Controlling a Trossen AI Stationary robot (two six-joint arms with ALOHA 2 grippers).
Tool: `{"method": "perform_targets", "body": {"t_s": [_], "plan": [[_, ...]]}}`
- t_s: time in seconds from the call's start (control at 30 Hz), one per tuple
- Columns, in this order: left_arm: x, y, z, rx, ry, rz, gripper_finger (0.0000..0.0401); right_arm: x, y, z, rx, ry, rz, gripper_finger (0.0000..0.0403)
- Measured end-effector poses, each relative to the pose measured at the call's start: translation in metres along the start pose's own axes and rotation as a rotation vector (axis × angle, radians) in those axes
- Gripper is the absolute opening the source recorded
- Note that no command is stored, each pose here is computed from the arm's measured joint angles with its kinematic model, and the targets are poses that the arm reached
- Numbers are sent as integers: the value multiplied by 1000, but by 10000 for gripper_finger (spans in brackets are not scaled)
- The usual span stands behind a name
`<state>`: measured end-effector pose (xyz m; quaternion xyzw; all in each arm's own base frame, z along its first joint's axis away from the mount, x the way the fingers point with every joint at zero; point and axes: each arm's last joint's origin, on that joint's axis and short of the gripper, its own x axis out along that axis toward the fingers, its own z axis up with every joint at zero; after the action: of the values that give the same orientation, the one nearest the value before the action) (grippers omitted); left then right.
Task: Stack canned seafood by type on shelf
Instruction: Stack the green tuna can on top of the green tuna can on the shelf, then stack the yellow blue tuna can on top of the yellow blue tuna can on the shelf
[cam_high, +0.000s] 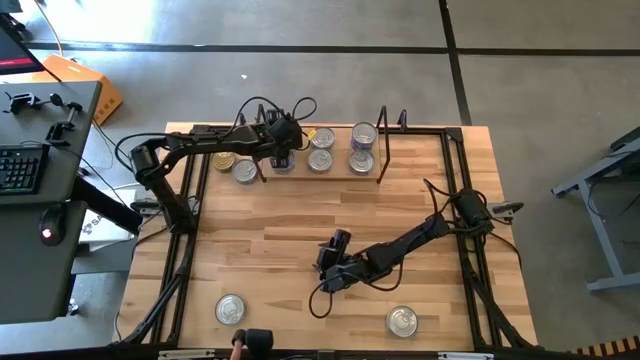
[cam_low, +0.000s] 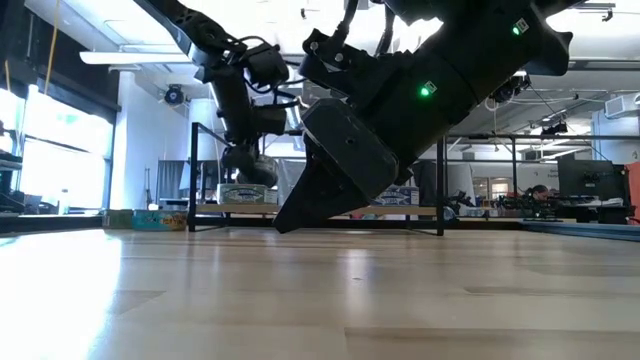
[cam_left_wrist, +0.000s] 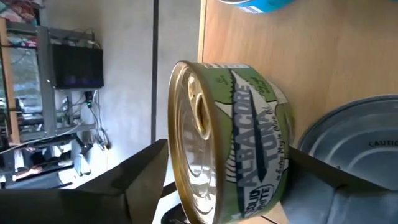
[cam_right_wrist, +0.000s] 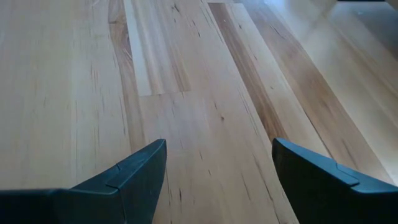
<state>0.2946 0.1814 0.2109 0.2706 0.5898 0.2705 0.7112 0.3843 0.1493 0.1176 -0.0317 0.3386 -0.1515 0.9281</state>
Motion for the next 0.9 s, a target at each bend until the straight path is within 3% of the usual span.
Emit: {"method": "perform_targets", "body": {"t_s": [0.37, 0.9], "plan": [[-14, 23, 8, -111, -30, -86, 278, 0, 0, 0, 0, 0, 0, 283], [-16, 23, 5, -95, 2, -108, 278, 0, 0, 0, 1, 0, 0, 283]]}}
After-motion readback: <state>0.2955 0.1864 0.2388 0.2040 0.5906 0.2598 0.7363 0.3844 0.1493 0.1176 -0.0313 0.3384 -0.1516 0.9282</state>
